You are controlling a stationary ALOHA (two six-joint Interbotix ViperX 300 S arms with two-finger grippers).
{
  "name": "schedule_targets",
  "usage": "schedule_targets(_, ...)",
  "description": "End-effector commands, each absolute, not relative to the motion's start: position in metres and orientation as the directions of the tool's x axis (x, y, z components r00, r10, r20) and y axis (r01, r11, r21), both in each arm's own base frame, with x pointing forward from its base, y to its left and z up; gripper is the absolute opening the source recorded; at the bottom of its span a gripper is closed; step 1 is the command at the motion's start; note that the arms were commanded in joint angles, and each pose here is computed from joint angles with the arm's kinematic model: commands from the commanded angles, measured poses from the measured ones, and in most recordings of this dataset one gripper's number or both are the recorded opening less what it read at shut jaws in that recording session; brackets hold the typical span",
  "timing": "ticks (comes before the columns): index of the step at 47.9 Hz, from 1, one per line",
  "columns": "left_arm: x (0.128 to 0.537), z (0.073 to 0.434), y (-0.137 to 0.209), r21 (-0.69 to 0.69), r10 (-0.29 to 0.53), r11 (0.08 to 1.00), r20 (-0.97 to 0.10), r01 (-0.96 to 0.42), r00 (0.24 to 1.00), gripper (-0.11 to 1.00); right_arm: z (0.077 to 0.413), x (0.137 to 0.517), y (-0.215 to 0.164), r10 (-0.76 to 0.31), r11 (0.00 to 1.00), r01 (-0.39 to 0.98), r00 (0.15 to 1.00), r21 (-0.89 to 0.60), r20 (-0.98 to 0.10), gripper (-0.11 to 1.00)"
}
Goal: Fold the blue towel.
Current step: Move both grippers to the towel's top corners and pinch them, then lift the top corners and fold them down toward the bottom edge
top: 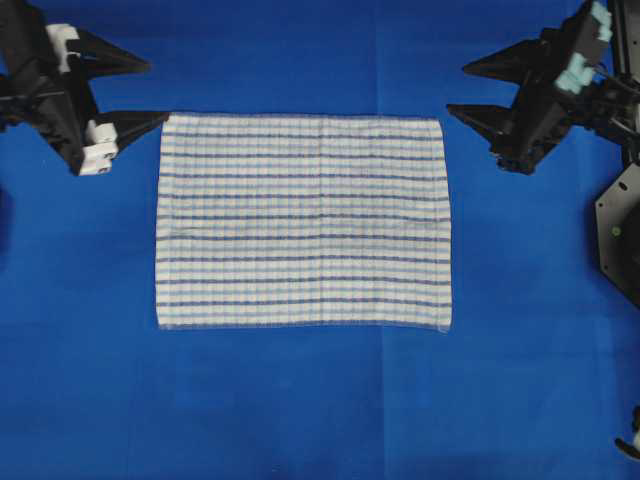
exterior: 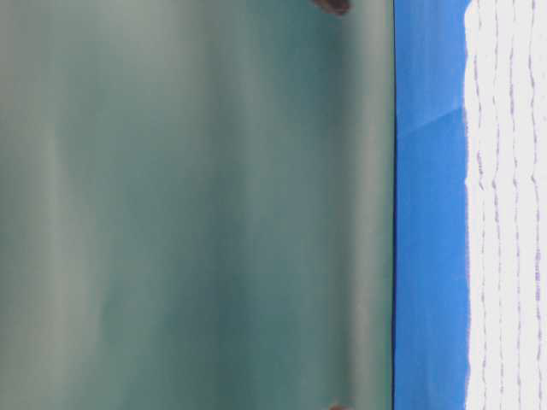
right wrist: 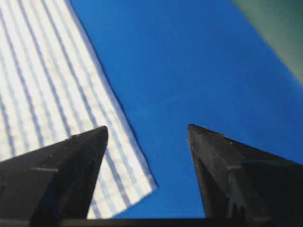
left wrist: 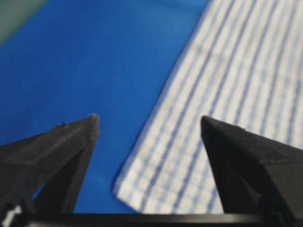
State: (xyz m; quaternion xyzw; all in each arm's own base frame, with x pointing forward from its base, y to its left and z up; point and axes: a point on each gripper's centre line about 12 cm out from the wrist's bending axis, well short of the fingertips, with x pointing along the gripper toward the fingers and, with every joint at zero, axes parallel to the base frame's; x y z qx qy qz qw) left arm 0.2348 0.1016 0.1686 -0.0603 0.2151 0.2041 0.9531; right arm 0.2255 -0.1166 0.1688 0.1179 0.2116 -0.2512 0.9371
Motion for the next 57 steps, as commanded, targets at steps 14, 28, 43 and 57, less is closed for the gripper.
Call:
schedule_targets(14,0.246,0.112,0.114,-0.030,0.366,0.892,-0.536,-0.451,0.761,0.79,0.130,0.238,-0.128,-0.438,0.811,0.570,0.739,0.129,-0.511,0.71)
schedule_targets(28,0.246,0.085,0.117,-0.030,0.362,0.884,-0.588,-0.467,0.723,0.77,0.099,0.238,-0.132,-0.446,0.784,0.607,0.695,0.127,-0.564,0.70)
schedule_targets(43,0.243,0.074,0.117,-0.033,0.354,0.880,-0.622,-0.474,0.699,0.40,0.082,0.247,-0.126,-0.416,0.799,0.590,0.685,0.119,-0.598,0.58)
schedule_targets(57,0.246,0.074,0.112,-0.042,0.339,0.885,-0.623,-0.463,0.705,0.05,0.080,0.247,-0.125,-0.412,0.801,0.587,0.682,0.117,-0.604,0.10)
